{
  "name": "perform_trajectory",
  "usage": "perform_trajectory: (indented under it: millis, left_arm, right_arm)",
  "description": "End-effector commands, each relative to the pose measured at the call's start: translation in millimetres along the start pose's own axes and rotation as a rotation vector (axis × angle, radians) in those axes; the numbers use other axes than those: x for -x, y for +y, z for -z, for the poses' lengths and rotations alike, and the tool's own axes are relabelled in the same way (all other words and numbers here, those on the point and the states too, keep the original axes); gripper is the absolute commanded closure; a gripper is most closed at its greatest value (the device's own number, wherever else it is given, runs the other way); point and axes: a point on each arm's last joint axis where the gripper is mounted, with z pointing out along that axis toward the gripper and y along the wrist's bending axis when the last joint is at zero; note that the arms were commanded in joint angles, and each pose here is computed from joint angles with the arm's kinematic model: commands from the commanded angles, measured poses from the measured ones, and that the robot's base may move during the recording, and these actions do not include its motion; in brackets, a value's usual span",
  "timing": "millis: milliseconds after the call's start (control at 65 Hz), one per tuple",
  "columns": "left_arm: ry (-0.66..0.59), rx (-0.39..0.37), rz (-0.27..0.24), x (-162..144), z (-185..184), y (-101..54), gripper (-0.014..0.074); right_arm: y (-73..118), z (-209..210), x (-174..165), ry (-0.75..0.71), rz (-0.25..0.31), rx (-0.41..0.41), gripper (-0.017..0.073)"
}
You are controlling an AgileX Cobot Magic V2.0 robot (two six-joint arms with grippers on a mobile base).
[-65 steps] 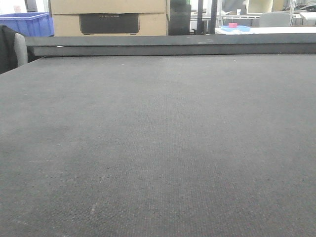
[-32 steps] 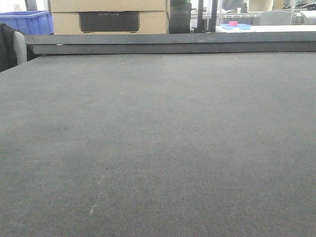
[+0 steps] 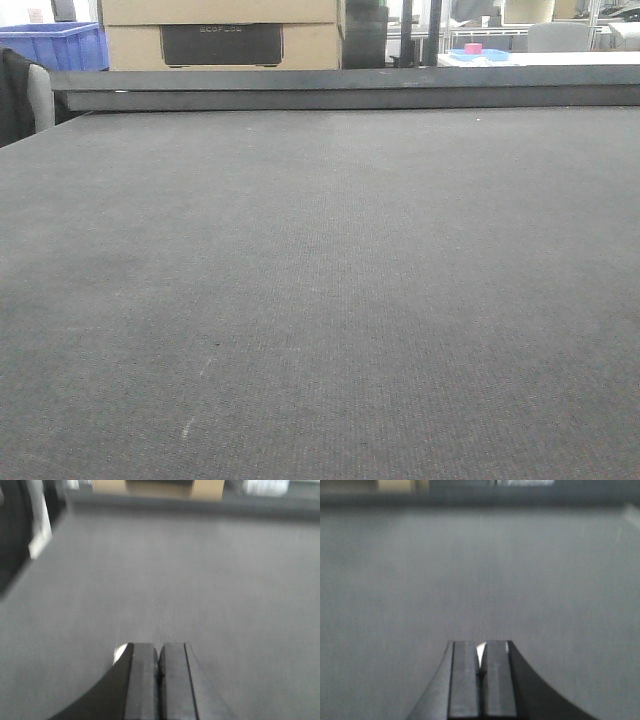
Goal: Place valve from conveyor to right shelf box
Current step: 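Lower both grippers over the white valves on the dark belt, then close the left and right grippers around the valve bodies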
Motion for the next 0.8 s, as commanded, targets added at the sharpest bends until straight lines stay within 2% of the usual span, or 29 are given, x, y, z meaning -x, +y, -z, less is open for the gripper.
perform_trajectory:
  millis: [0, 154, 277, 492, 785]
  left_arm:
    - [0.175, -0.006, 0.016, 14, -19, -2.0, 0.0704]
    - [0.462, 0.003, 0.016, 30, -52, -2.9, 0.0704]
    - [0.580, 0.005, 0.019, 40, -80, -3.5, 0.0704]
    - [0.671, 0.011, 0.021, 37, -113, -2.9, 0.0704]
    - [0.686, 0.007, 0.032, 42, -131, -3.7, 0.0704]
  right_arm:
    - [0.3, -11, 13, 0.157, 0.003, -0.001, 0.0721]
    - [0.4, -38, 33, 0.427, 0.001, 0.001, 0.0721]
    - [0.2, -61, 48, 0.632, -0.003, 0.007, 0.0721]
    - [-1.4, -99, 65, 0.768, -0.010, 0.008, 0.0721]
    - [-4.2, -134, 70, 0.874, -0.009, 0.002, 0.0721]
